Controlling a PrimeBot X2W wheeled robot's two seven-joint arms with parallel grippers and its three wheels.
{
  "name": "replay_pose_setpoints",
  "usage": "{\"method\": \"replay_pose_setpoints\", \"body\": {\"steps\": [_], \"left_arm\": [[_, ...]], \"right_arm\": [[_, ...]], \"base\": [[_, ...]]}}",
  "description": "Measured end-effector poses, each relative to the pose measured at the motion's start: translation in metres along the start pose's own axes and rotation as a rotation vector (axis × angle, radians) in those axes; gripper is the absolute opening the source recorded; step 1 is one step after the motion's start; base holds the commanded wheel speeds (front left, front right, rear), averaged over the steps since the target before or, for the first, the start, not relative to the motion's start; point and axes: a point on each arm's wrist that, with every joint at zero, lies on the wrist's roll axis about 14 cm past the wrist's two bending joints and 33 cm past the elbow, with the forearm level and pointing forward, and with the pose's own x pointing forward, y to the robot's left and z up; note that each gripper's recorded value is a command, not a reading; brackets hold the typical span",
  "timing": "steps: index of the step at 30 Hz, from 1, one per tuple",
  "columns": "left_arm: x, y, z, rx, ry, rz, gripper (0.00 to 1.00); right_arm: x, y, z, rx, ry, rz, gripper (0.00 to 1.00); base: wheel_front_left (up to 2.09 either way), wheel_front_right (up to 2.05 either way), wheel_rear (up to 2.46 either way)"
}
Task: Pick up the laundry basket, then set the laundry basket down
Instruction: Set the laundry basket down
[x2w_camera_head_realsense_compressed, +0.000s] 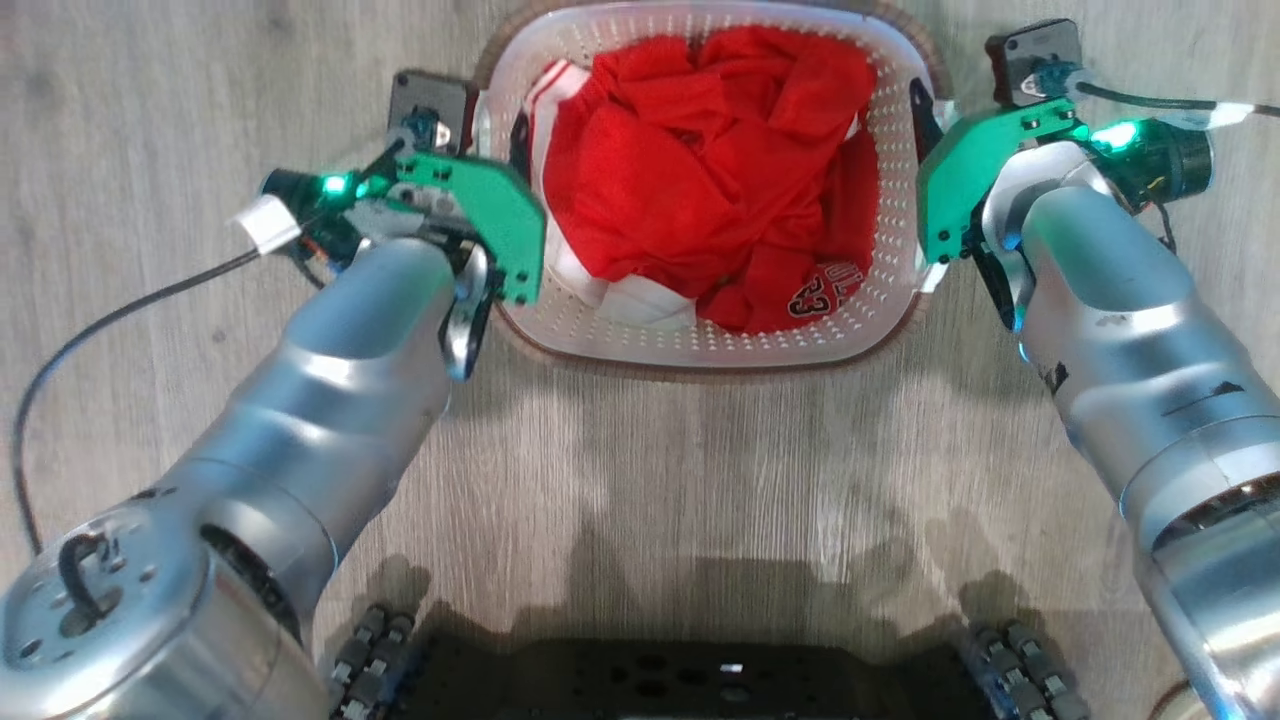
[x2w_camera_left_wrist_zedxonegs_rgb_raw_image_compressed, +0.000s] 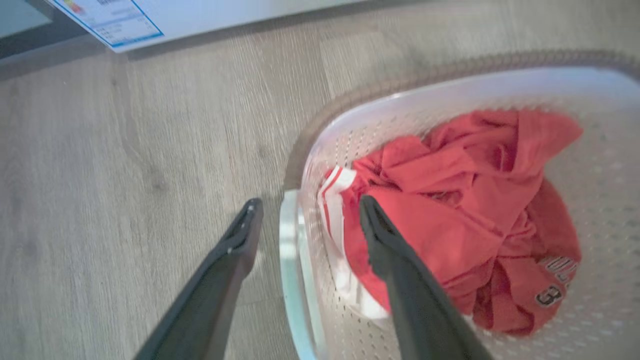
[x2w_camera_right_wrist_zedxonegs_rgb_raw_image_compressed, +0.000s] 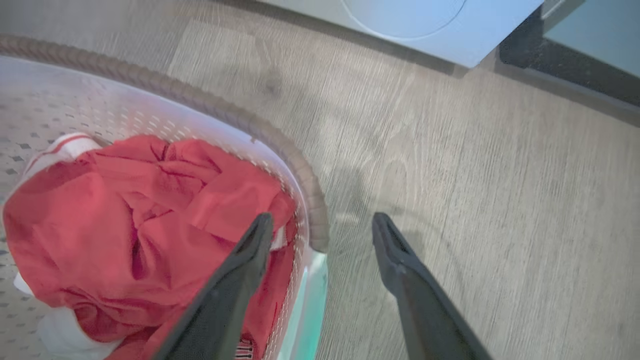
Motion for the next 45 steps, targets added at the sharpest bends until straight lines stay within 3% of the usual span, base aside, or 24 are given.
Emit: {"method": "replay_pose_setpoints", "body": {"steps": [4,7,12,15,29,45], "left_arm": [[-0.010,-0.004,0.047,-0.015,-0.134,0.005,1.00],[-0.020,-0.004,0.062,-0.015,-0.190,0.012,1.00],[-0.054,-0.004,0.073,-0.017,-0.286,0.032,1.00],[-0.076,-0.005,0.085,-0.014,-0.358,0.048,1.00],[-0.195,-0.004,0.130,0.005,-0.689,0.137,1.00],[-0.279,0.012,0.084,-0.042,-0.752,0.248,1.00]], "right_arm": [[-0.010,-0.003,0.028,-0.008,-0.075,-0.018,1.00],[-0.016,-0.004,0.045,-0.012,-0.115,-0.027,1.00],[-0.041,0.006,0.107,-0.028,-0.303,-0.021,1.00],[-0.063,0.009,0.125,-0.041,-0.384,-0.033,1.00],[-0.171,0.037,0.149,-0.060,-0.619,-0.061,1.00],[-0.260,0.074,0.136,-0.066,-0.760,-0.054,1.00]], "base": [[0.00,0.00,0.00],[0.00,0.00,0.00],[0.00,0.00,0.00],[0.00,0.00,0.00],[0.00,0.00,0.00],[0.00,0.00,0.00]]}}
